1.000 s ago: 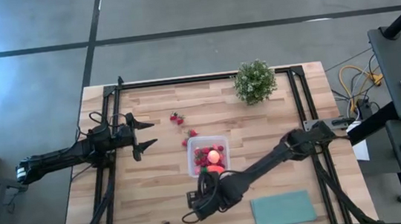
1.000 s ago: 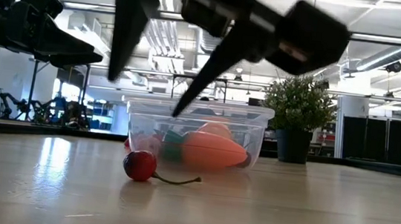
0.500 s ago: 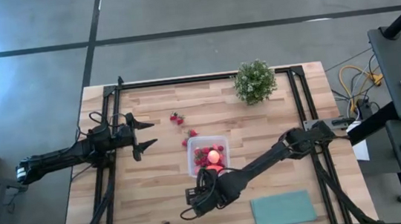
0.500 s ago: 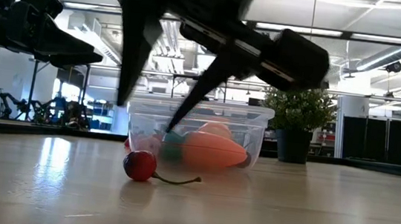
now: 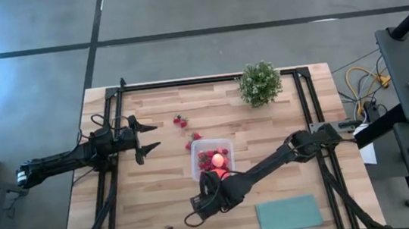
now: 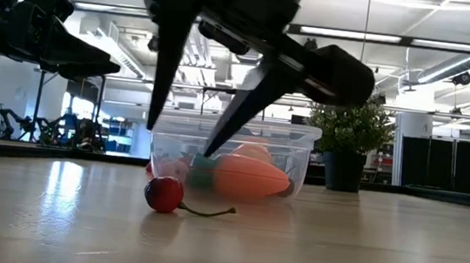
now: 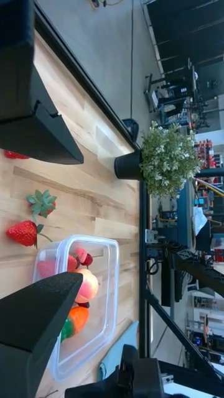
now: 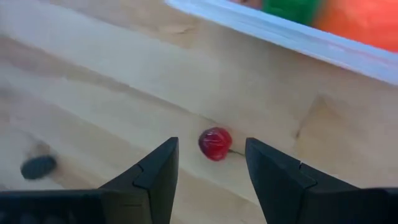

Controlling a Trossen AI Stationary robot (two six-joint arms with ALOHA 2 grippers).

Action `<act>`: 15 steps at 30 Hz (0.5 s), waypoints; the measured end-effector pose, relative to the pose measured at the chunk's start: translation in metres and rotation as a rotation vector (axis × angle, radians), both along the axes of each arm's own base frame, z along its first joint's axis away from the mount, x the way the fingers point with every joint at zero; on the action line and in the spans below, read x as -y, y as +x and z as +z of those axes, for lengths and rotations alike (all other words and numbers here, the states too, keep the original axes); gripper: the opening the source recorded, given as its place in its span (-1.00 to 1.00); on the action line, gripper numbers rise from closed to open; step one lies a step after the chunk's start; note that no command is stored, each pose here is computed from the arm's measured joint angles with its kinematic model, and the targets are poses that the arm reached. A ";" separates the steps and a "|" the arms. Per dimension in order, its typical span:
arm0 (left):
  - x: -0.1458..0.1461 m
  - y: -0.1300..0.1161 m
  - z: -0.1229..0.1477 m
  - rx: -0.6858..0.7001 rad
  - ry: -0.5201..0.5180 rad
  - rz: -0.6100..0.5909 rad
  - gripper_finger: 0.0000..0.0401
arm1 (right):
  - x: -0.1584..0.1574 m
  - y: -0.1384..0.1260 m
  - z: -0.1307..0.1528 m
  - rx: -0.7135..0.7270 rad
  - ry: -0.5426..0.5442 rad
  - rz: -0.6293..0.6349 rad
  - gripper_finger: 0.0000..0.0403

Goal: Pick and placing Produce into tupperware
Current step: Put the cherry into the transparent bin

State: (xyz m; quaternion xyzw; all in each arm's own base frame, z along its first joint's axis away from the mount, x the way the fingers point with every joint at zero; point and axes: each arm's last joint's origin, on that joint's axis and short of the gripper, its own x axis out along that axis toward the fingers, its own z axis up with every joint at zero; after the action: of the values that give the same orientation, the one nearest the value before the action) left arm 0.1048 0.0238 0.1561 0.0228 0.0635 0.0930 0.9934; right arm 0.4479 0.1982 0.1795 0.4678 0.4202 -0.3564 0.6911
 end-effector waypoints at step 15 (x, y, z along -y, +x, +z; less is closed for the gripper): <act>0.000 0.000 0.000 0.000 0.000 -0.001 0.41 | -0.051 -0.021 0.109 0.316 -0.437 0.274 -0.12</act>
State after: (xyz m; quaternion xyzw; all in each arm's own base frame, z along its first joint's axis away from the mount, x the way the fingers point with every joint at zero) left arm 0.1049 0.0238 0.1562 0.0228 0.0635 0.0927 0.9934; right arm 0.4273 0.2493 0.2887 0.2966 0.2801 -0.2645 0.8739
